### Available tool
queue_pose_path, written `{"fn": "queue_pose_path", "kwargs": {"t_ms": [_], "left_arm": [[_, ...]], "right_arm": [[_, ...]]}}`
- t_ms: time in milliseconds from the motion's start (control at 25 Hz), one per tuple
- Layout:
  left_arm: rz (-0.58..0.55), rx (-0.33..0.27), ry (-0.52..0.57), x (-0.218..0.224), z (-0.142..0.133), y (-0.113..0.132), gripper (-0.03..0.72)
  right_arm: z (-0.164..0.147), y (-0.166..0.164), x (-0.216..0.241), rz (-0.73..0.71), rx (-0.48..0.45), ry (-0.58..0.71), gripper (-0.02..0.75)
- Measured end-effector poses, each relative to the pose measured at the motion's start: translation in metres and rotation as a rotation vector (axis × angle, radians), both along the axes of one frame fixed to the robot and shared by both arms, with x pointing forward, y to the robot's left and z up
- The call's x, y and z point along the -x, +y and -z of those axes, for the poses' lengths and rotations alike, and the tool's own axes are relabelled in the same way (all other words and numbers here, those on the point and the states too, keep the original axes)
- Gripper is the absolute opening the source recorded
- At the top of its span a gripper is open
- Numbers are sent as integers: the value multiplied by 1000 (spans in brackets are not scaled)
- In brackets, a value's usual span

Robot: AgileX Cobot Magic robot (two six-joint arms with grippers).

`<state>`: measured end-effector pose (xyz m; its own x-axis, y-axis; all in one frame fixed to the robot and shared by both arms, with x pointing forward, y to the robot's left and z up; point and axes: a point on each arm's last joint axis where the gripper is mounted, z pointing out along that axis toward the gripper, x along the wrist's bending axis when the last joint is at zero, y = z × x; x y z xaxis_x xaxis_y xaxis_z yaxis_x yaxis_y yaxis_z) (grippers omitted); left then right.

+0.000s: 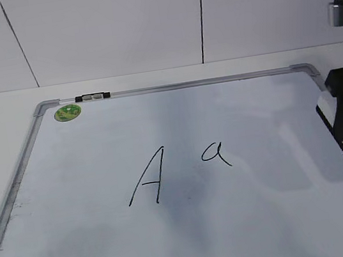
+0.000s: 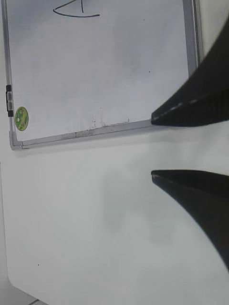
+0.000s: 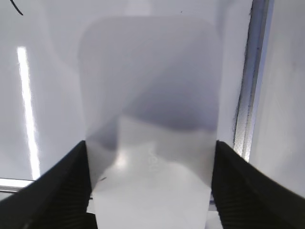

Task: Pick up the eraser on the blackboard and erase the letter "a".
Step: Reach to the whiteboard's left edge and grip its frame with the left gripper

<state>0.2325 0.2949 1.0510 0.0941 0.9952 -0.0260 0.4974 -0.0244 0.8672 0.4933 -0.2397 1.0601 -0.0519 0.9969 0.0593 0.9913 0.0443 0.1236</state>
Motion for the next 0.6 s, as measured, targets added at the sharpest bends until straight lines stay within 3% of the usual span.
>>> {"fn": "queue_pose_path", "kwargs": {"t_ms": [480,600], "left_arm": [[-2,-3,7,-2,0,0,235],[-16,-19,-15,-10,-12,2,235]], "right_arm": [[0,0,0,-1,4,-1,557],[0,0,0,-1,4,-1,557]]}}
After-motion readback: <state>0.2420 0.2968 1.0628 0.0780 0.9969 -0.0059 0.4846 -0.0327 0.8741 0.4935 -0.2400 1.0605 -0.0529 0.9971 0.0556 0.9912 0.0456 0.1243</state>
